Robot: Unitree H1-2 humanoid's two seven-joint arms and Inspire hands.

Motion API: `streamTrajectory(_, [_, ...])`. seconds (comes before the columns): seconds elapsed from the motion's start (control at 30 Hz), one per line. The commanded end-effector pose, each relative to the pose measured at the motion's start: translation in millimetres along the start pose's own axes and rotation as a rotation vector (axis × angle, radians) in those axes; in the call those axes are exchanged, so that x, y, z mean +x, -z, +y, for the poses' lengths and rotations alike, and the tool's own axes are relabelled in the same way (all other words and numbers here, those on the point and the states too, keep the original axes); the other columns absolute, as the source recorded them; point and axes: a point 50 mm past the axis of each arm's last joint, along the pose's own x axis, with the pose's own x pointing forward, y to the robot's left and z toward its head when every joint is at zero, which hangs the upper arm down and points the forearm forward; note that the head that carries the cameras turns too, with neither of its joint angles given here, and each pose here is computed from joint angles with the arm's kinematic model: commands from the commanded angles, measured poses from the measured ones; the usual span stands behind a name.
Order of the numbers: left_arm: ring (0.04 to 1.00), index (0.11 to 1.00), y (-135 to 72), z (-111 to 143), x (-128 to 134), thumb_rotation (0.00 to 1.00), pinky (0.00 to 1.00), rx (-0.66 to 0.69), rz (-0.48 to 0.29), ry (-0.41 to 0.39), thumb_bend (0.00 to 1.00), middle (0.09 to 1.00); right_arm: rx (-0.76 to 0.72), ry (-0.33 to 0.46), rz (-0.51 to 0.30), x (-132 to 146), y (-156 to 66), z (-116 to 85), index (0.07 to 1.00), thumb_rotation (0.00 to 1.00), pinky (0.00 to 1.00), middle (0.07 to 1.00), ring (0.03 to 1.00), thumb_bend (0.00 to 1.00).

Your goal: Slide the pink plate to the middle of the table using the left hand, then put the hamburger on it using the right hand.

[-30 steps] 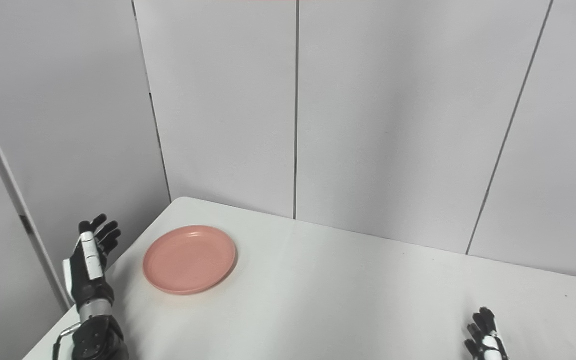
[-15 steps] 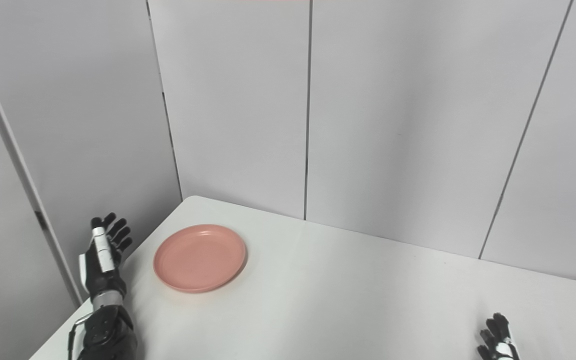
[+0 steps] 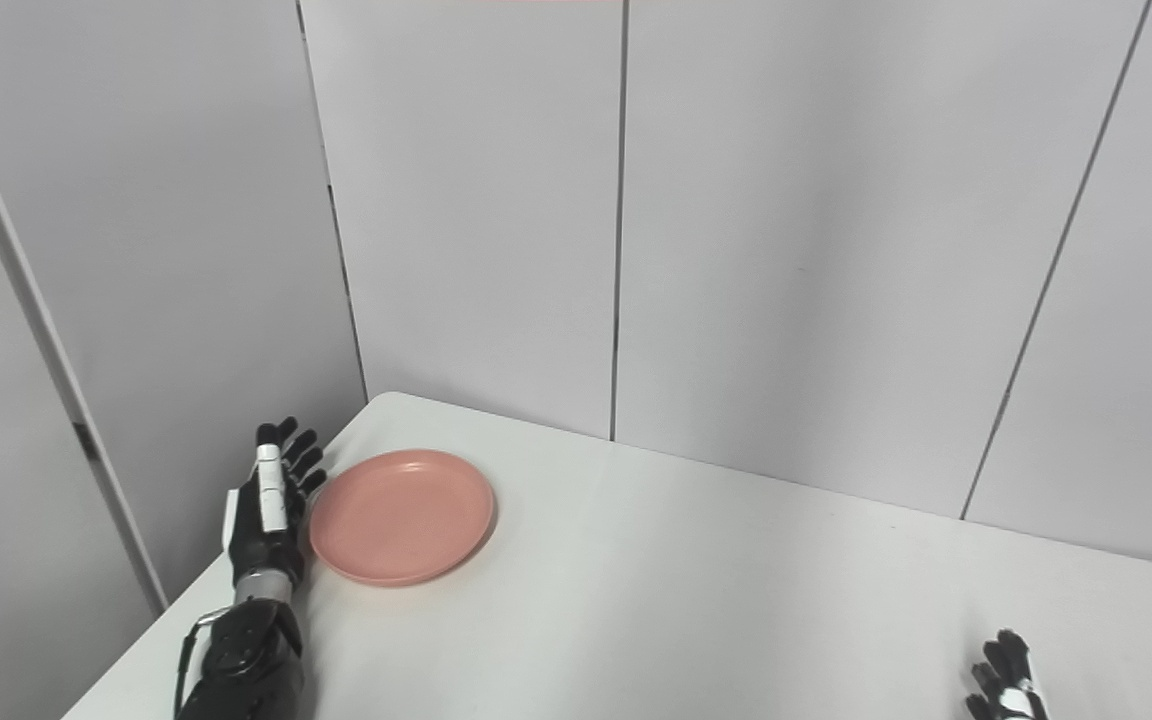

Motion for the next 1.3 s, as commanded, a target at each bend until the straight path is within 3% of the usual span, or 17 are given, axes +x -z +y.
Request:
streamTrajectory(0.0, [0.895,0.881,6.7,-7.3,-4.5,1.00,0.88,0.010,0.033,0.030,0.92,0.888,0.002,0.014,-0.044,-6.2,0.7,-1.3,1.000,1.00,1.00,1.000,1.000,0.60])
streamTrajectory(0.2, [0.892,0.884,8.5,-17.5,-8.2,1.00,0.89,0.017,0.068,0.070,0.93,0.889,-0.007,0.022,-0.036,-5.7,2.4,-1.9,1.000,1.00,1.00,1.000,1.000,0.61])
streamTrajectory(0.5, [0.807,0.798,9.5,-33.6,-18.1,1.00,0.77,-0.058,0.127,0.136,0.98,0.809,0.014,0.013,-0.036,-4.6,4.0,1.1,1.000,0.98,1.00,1.000,1.000,0.62])
streamTrajectory(0.83, [0.765,0.751,14.1,-71.2,-43.9,1.00,0.73,-0.090,0.159,0.295,1.00,0.766,0.036,-0.019,-0.031,-1.3,5.3,9.0,1.000,0.98,1.00,1.000,1.000,0.66])
streamTrajectory(1.07, [0.806,0.786,26.7,-110.3,-69.9,1.00,0.77,-0.075,0.193,0.421,0.91,0.797,0.080,-0.018,-0.021,-5.4,-6.6,21.4,1.000,1.00,1.00,1.000,1.000,0.56])
streamTrajectory(1.27, [0.813,0.788,33.9,-137.6,-90.5,1.00,0.79,-0.058,0.217,0.472,0.87,0.807,0.095,-0.034,-0.033,-4.7,-9.1,29.1,1.000,1.00,1.00,1.000,1.000,0.52])
